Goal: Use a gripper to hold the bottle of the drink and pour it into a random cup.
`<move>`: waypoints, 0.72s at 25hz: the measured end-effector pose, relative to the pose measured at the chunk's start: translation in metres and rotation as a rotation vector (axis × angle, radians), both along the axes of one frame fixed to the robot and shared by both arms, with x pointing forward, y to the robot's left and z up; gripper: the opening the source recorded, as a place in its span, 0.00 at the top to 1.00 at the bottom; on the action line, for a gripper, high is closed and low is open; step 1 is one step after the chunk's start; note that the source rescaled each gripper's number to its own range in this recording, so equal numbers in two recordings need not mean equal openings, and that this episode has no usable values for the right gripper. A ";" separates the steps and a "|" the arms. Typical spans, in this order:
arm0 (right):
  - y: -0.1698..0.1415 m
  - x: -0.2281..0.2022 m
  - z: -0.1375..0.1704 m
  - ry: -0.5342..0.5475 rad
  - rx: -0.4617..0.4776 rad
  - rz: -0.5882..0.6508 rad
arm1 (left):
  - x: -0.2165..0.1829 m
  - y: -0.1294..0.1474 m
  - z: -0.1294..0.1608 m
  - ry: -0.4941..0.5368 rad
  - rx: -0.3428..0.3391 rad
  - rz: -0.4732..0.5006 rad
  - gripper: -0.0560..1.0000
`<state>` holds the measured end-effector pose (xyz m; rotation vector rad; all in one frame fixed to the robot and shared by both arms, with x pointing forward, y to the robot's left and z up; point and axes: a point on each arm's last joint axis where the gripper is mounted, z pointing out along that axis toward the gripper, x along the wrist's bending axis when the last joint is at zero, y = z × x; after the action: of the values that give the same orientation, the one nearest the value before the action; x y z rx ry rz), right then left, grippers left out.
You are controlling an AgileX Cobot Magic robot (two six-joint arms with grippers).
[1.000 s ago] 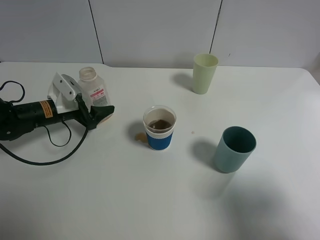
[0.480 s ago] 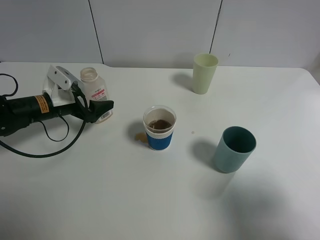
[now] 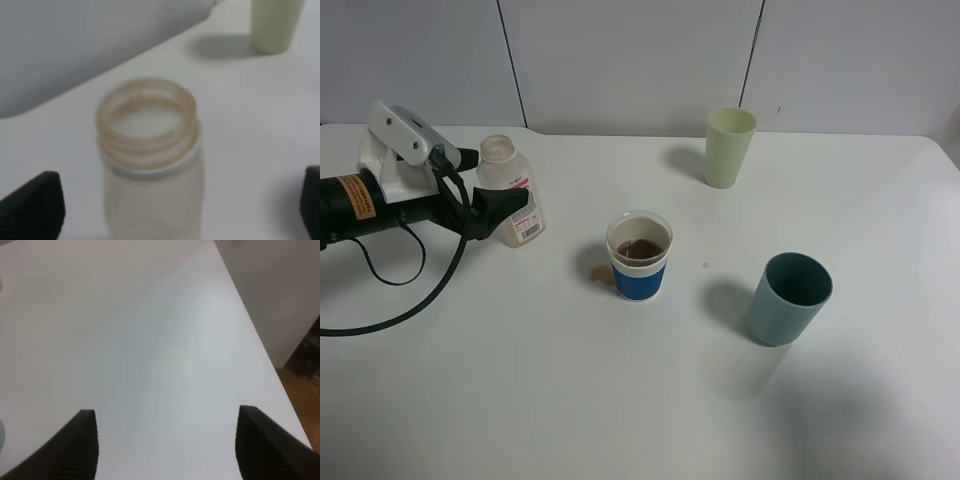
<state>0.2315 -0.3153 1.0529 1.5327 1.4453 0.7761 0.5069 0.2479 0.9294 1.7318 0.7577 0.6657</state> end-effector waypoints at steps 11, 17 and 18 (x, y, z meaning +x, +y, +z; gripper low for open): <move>0.000 0.000 0.000 0.000 0.000 0.000 | -0.039 0.025 0.081 -0.043 0.101 0.307 0.08; 0.000 0.000 0.000 0.000 0.000 0.000 | -0.070 0.039 0.117 -0.108 0.109 0.471 0.08; 0.000 0.000 0.000 0.000 0.000 0.000 | -0.075 0.041 0.122 -0.113 0.107 0.499 0.08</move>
<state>0.2315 -0.3153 1.0529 1.5327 1.4453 0.7761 0.4314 0.2894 1.0512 1.5904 1.1033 1.1497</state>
